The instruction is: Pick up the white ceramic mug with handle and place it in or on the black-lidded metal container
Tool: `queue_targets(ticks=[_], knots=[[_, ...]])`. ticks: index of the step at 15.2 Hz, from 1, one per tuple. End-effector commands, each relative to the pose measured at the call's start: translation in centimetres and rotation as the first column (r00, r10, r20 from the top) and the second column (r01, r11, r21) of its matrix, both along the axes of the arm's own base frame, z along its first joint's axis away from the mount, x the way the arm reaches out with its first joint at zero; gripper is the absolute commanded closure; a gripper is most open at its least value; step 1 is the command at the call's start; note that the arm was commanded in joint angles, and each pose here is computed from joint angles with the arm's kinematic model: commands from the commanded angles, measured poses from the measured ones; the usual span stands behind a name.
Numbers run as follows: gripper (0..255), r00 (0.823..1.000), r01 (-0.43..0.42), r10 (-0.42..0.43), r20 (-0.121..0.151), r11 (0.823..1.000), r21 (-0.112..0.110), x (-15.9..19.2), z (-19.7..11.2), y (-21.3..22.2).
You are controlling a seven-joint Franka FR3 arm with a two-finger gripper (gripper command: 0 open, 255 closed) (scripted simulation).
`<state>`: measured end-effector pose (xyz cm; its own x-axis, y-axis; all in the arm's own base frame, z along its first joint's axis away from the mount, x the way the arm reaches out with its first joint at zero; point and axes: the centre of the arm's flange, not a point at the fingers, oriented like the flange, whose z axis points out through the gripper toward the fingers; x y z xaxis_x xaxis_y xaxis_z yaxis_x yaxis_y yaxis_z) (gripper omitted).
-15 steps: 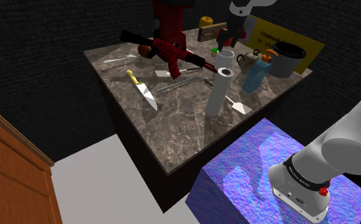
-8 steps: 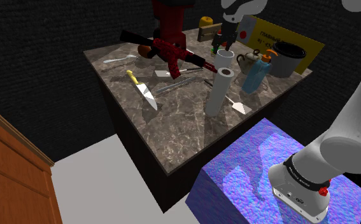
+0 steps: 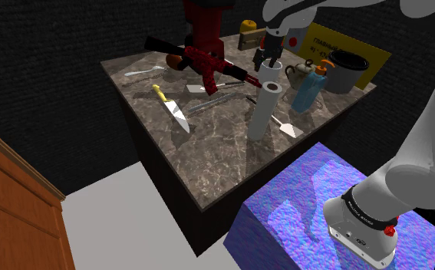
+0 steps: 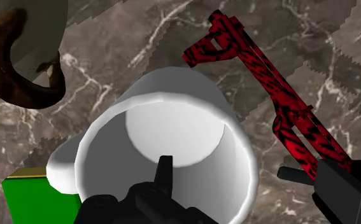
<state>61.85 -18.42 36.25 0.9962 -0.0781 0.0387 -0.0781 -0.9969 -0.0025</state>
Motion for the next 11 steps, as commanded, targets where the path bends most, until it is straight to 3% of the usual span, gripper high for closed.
queue_targets(ticks=[1,5,6,11], knots=[[0,1.000,0.000,0.000,0.000,1.000,0.000,-0.01,-0.08,-0.01],[0,1.000,0.000,0.000,0.000,1.000,0.000,-0.01,-0.08,-0.01],[255,1.000,0.000,0.000,0.000,1.000,0.000,-0.01,-0.08,-0.01],[255,1.000,0.000,0.000,0.000,1.000,0.000,-0.02,-0.08,-0.01]])
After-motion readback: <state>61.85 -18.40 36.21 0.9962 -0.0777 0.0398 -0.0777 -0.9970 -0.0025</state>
